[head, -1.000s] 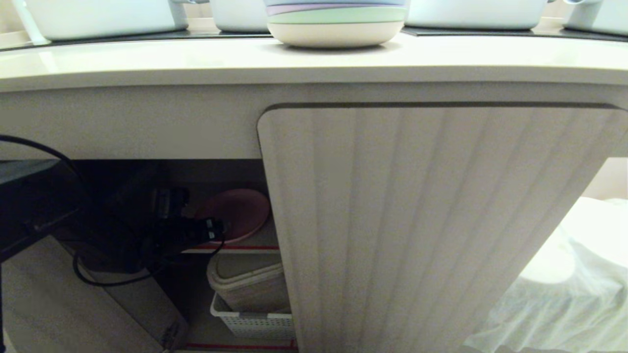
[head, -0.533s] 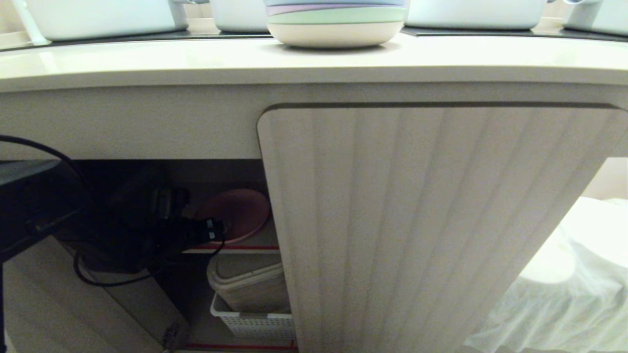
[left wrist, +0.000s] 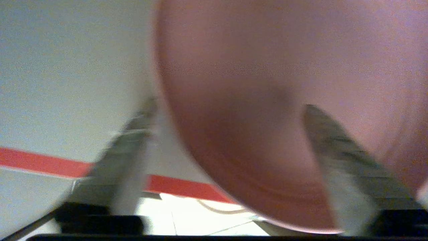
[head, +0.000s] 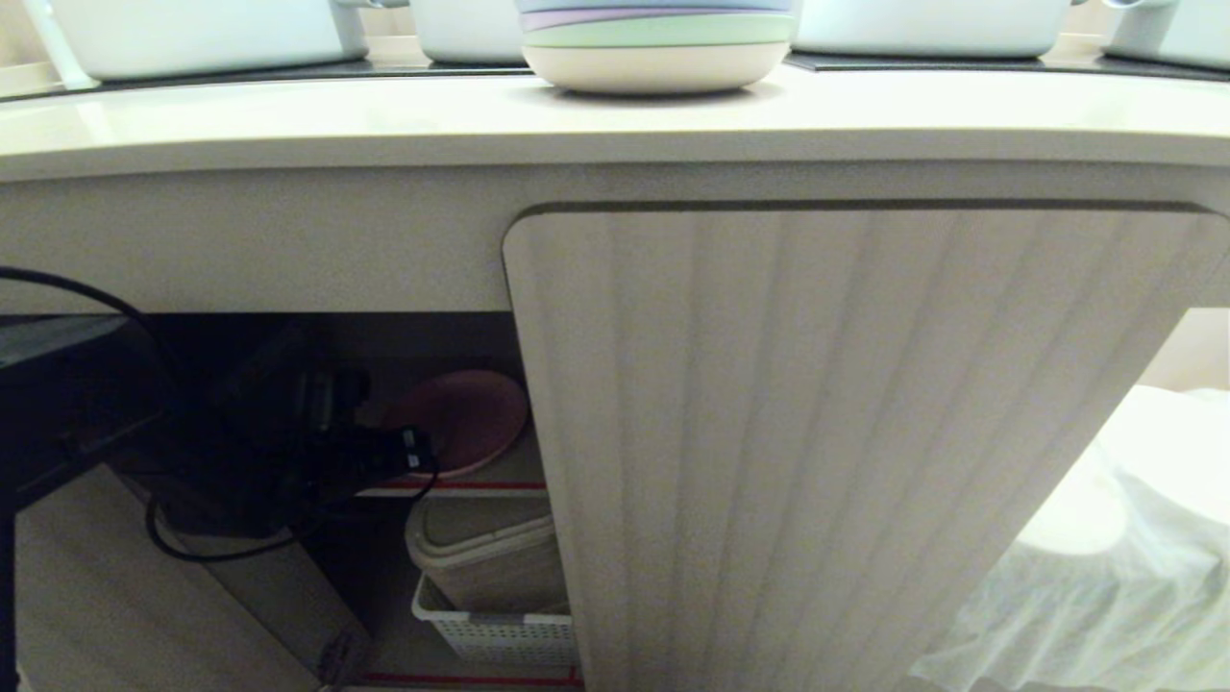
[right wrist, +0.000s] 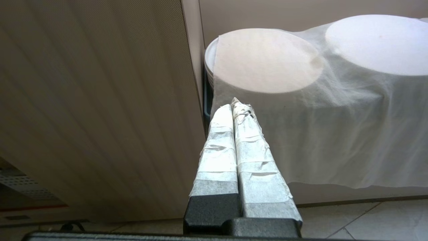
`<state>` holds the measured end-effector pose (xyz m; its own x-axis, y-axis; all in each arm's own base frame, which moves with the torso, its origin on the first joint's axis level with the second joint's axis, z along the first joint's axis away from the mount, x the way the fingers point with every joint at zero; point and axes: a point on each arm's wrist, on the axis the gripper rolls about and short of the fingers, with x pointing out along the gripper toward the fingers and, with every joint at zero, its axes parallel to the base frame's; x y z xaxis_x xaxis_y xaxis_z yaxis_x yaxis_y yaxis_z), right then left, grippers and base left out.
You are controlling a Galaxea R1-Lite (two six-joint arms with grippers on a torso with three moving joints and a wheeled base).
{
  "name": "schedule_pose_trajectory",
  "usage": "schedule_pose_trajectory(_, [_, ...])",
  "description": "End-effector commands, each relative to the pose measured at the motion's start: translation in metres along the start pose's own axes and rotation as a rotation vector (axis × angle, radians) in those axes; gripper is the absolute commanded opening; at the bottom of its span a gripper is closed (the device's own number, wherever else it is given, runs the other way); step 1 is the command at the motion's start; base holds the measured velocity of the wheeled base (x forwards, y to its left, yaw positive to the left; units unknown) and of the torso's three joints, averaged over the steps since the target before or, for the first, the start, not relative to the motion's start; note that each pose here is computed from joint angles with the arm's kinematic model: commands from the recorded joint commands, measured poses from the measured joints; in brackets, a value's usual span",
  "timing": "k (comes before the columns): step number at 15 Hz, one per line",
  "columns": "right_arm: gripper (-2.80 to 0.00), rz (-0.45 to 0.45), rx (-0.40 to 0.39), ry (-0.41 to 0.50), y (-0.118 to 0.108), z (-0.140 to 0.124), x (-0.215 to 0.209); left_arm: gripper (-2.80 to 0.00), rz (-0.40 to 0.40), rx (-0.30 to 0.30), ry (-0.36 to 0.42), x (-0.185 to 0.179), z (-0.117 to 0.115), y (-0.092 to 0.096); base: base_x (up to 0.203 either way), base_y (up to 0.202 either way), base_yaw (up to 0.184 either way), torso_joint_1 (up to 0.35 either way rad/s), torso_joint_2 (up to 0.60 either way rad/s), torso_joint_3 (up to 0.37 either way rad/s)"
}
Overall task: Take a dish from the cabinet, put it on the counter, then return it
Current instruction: Take the plate from the cabinet
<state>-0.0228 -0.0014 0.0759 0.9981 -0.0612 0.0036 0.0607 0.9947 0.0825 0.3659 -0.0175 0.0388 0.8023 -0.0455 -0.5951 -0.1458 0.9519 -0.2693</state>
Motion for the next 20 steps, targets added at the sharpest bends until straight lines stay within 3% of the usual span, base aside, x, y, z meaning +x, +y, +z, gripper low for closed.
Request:
schedule_pose_trajectory(1, [-2.8, 0.0, 0.001, -0.001, 0.0, 0.0001, 0.0, -2.8, 0.0, -0.002, 0.009, 0.0028, -0.0029, 0.0004, 0.0, 0.0, 0.0, 0.0, 0.0, 0.0])
schedule_pose_trajectory(20, [-2.8, 0.0, 0.001, -0.001, 0.0, 0.0001, 0.0, -2.8, 0.004, -0.008, 0.007, -0.0059, -0.0026, 0.0023, 0.0, 0.0, 0.0, 0.0, 0.0, 0.0])
